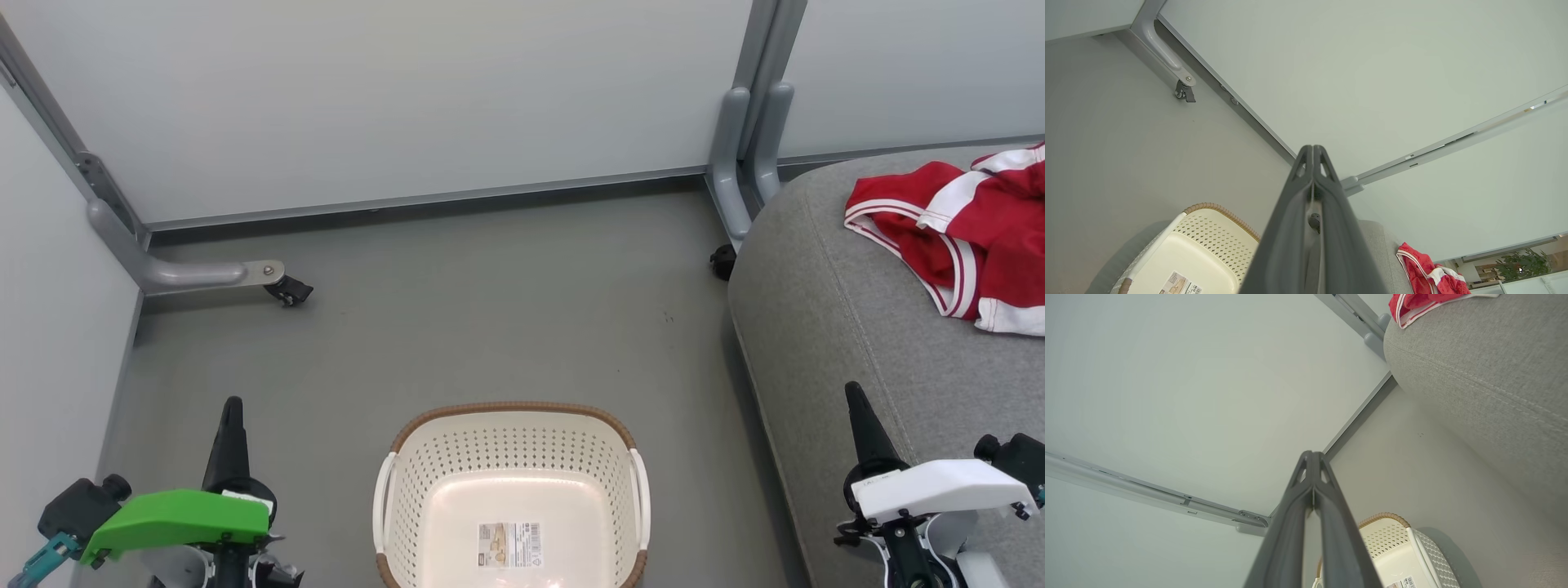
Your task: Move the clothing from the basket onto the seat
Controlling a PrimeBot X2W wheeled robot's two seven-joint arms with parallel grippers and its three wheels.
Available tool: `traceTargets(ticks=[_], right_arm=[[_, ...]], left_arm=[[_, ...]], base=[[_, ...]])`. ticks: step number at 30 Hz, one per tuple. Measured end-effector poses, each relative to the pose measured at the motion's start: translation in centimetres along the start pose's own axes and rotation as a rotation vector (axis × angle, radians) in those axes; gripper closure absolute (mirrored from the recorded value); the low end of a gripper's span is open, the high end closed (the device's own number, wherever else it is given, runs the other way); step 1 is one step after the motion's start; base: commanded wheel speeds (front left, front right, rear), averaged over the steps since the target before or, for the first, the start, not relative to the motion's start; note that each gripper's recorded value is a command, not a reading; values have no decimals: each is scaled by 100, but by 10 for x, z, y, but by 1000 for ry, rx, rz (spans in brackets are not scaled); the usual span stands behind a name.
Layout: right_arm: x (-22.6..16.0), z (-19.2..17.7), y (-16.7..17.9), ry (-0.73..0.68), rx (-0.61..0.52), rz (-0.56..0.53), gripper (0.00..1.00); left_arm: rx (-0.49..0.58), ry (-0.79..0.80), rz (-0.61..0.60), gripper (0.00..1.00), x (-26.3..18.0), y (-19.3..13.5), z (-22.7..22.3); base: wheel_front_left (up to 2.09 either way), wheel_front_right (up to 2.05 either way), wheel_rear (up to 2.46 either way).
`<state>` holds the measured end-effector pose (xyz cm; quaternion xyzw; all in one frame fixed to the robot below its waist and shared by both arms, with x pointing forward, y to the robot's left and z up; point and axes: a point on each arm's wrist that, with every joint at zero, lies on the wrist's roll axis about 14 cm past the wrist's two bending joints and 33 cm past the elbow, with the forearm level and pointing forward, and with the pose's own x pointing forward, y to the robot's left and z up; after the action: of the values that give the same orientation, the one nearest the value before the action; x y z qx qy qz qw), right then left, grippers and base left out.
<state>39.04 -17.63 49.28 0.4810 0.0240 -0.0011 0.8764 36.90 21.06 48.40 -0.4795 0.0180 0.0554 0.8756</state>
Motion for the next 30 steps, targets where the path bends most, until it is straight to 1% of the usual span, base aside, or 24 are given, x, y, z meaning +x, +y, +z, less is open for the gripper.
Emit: traceTargets(ticks=[13, 30], right_arm=[[-1, 4, -2, -1, 140, -6, 100], [0, 11, -2, -9, 296, 0, 100]], left_arm=[[-142, 14, -14, 100, 3, -4, -1], [-297, 26, -35, 100, 8, -10, 0]], base=[[0, 0, 0], [0, 0, 0]])
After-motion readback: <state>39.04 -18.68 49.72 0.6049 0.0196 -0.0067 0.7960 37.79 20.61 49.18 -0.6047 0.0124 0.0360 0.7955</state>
